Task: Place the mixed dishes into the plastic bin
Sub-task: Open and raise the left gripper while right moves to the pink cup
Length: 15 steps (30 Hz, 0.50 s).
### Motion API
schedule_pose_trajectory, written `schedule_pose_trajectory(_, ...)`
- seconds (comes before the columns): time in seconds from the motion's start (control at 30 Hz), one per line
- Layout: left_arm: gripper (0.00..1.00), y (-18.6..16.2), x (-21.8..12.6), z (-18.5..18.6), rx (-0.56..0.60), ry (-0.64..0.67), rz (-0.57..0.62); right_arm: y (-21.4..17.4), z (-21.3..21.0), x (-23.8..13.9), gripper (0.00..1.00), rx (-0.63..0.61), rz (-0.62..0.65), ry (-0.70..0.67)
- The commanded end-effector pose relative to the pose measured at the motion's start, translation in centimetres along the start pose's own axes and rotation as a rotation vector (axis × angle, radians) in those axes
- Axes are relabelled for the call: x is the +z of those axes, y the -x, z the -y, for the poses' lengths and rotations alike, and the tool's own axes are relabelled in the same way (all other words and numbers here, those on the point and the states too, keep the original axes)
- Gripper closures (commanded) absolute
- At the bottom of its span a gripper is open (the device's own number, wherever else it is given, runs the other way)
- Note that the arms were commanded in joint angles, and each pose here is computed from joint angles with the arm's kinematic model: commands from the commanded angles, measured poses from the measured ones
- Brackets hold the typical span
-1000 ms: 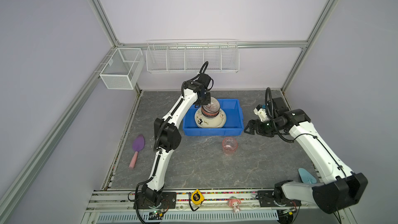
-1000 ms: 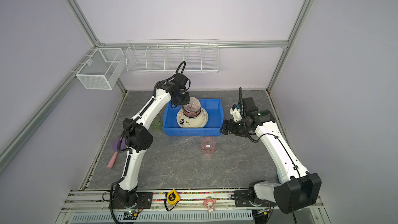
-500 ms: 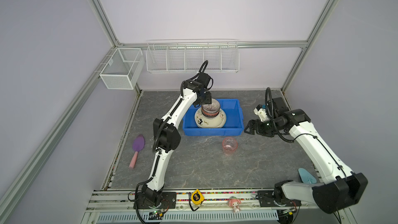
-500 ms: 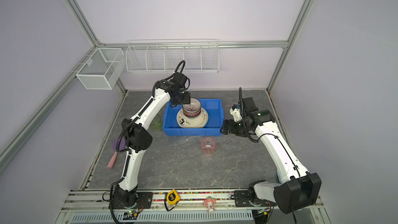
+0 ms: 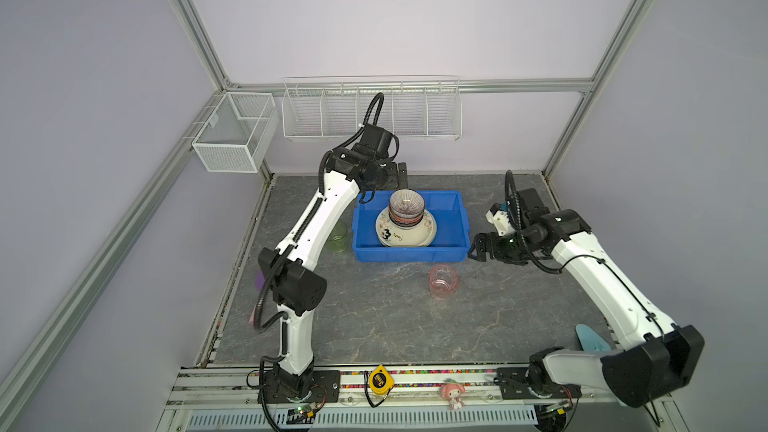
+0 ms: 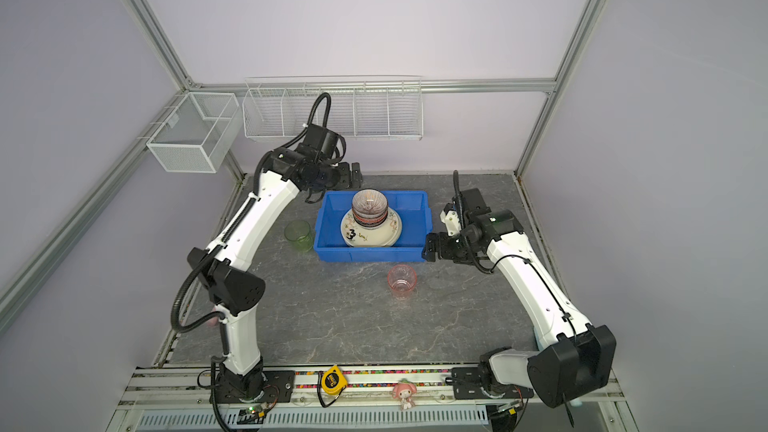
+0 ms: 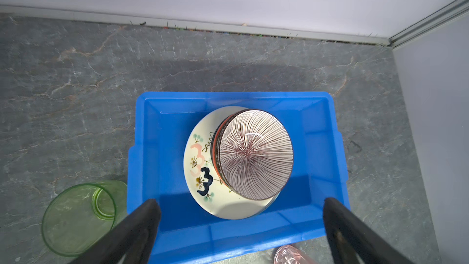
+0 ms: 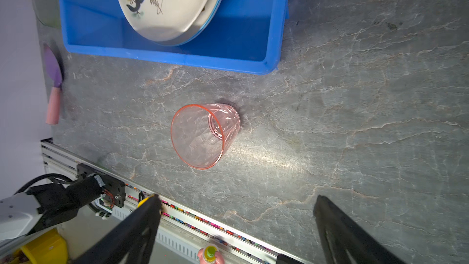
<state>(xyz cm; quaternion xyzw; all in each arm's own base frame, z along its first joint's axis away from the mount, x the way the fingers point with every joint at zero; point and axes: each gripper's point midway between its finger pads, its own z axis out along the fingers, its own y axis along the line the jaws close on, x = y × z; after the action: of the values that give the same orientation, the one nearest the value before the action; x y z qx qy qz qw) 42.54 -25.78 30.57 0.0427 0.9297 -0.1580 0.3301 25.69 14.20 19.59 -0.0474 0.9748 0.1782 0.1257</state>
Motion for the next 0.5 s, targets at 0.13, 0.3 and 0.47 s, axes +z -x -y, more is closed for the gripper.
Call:
schedule_pose_trajectory(0.13, 0.00, -0.2, -4.1, -1.5, -0.013, -0.031, 0.174, -0.7, -0.6, 3.0, 0.06, -0.038, -0.045, -0.104)
schedule_pose_trajectory(0.3, 0.01, -2.1, -5.9, -3.8, -0.067, -0.004, 0.266, -1.1, -1.4, 5.3, 0.14, -0.065, -0.064, -0.135)
schedule_pose_trajectory(0.47, 0.02, -4.0, -6.3, -5.6, -0.082, 0.040, 0.254, -1.8, -2.1, 7.7, 0.23, -0.091, -0.103, -0.156)
